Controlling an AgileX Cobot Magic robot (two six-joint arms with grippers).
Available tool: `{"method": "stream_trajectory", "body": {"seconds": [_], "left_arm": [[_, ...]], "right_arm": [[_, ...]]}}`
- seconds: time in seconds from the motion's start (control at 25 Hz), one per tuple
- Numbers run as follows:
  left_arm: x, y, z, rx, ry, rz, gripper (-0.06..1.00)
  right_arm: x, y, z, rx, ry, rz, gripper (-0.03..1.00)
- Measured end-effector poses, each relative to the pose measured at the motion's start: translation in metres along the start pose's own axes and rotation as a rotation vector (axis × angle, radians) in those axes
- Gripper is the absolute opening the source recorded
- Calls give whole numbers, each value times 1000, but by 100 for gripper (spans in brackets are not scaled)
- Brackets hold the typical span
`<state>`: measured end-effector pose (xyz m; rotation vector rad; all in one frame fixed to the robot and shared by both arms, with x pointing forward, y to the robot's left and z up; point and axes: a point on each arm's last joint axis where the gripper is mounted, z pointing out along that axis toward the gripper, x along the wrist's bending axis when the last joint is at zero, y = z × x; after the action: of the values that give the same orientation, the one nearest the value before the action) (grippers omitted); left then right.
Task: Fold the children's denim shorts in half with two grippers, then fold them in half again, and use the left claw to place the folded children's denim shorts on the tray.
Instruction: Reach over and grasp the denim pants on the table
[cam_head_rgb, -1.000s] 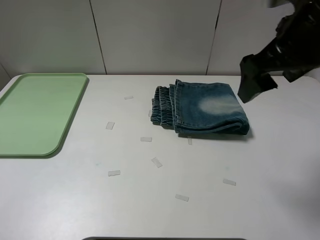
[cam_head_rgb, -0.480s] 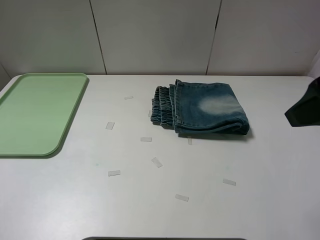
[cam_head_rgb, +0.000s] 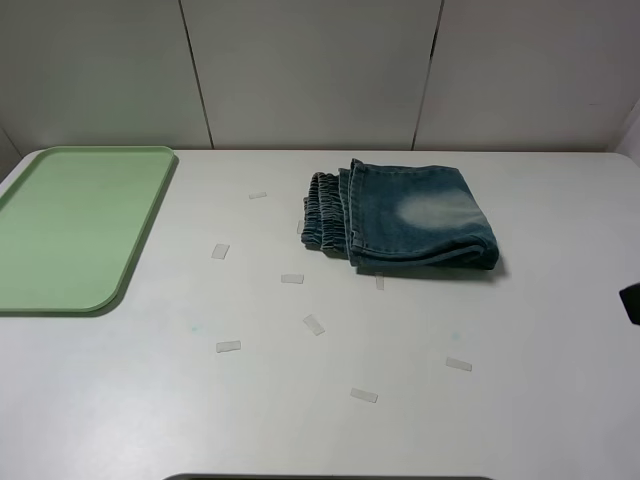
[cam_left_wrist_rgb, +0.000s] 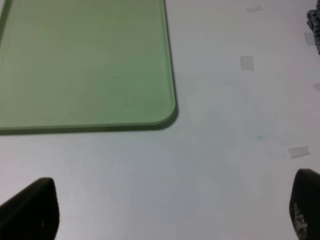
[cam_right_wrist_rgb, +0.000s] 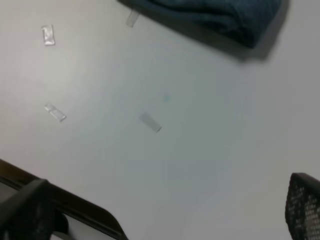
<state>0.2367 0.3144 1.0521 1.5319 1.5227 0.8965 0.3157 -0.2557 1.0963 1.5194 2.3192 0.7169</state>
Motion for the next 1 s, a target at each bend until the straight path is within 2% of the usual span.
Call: {"method": "stream_trajectory", "body": {"seconds": [0.12, 0.24, 0.44, 0.72, 1.0], "left_arm": [[0, 0, 0, 0, 0, 0, 91], [0, 0, 0, 0, 0, 0, 91], [0, 0, 0, 4, 2, 0, 91], [0, 0, 0, 4, 2, 1, 91], [0, 0, 0, 4, 2, 0, 91]], "right_arm": [[-2, -24, 9, -9, 14, 20, 70], [-7, -42, 12, -26, -10, 79, 70], [-13, -64, 5, -163, -92, 201, 70], [-12, -87, -9, -378, -196, 307, 70], [-8, -98, -17, -474, -298, 391, 70]]}}
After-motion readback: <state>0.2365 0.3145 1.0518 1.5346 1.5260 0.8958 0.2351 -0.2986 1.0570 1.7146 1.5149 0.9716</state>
